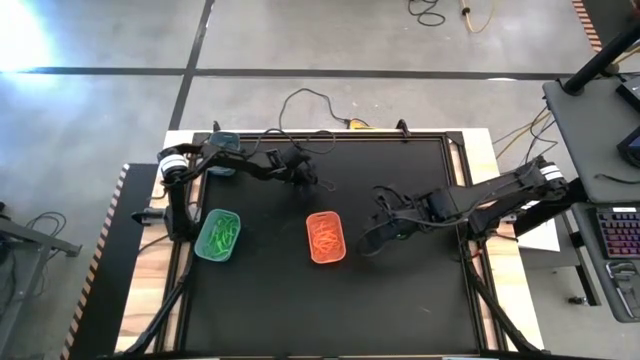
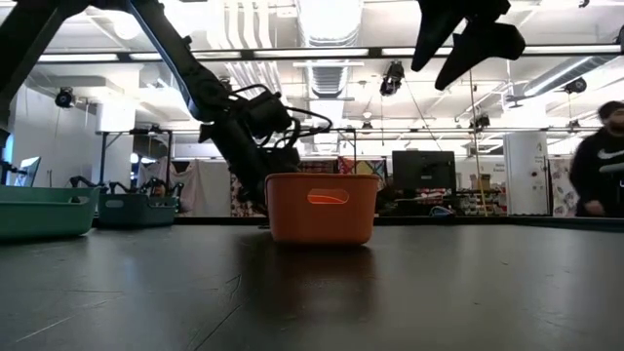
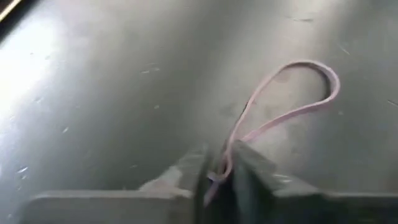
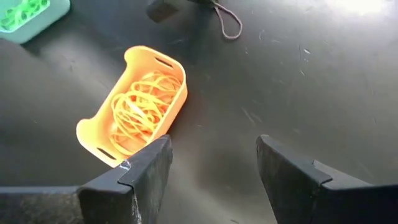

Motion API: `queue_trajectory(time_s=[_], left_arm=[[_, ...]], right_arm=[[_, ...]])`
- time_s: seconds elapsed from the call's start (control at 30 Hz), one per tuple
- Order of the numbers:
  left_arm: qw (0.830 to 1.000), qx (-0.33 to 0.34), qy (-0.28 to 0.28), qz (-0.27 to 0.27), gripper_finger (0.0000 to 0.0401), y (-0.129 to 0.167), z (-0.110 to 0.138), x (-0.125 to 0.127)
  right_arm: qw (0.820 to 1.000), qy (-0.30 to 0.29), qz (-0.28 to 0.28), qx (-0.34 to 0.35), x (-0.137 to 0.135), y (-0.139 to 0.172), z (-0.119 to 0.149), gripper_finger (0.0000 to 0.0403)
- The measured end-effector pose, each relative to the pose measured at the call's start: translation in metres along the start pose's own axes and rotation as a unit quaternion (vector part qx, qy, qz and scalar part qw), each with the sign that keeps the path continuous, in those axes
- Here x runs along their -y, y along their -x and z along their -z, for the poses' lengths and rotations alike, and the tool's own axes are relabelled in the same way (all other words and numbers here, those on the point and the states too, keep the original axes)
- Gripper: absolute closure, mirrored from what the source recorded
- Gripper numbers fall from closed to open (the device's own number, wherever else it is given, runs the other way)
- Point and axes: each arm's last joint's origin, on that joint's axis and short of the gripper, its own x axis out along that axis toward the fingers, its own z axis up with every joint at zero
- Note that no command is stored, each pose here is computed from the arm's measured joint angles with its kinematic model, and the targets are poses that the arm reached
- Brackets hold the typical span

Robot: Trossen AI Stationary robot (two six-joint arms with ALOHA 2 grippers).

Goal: Sort rubber bands into baskets
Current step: Put the purple rubber band into the sky blue bin

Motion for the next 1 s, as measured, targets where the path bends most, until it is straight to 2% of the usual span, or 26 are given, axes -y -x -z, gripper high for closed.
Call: queue_trajectory(time_s=[0.07,0.1,0.37,0.53,0.7,0.87,1.0], left_arm=[[1.000,0.000,0.019,-0.009,0.0380,0.000,0.000,0.000],[1.000,0.000,0.028,-0.010,0.0390,0.000,0.000,0.000],[0.996,-0.004,0.085,-0.007,0.0399,0.005,-0.001,0.000],[0.991,0.004,0.131,-0.011,0.0401,0.023,-0.005,-0.002],[0.972,0.012,0.210,-0.108,0.0401,0.049,-0.007,-0.019],[0.947,0.004,0.259,-0.187,0.0401,0.080,-0.004,-0.045],[0.915,0.036,0.300,-0.267,0.0401,0.111,-0.004,-0.065]], right_arm=[[1.000,0.000,0.000,0.001,0.000,0.001,0.000,0.0179],[1.000,0.004,-0.001,0.001,0.000,0.001,-0.001,0.0179],[1.000,0.024,-0.012,0.008,-0.004,0.006,-0.006,0.0179],[0.999,0.037,-0.015,0.011,-0.005,0.009,-0.007,0.0179],[0.999,0.044,-0.015,0.010,-0.005,0.009,-0.007,0.0179],[0.998,0.060,-0.013,0.009,-0.004,0.009,-0.007,0.0179],[0.997,0.073,-0.012,0.010,-0.004,0.009,-0.007,0.0179]])
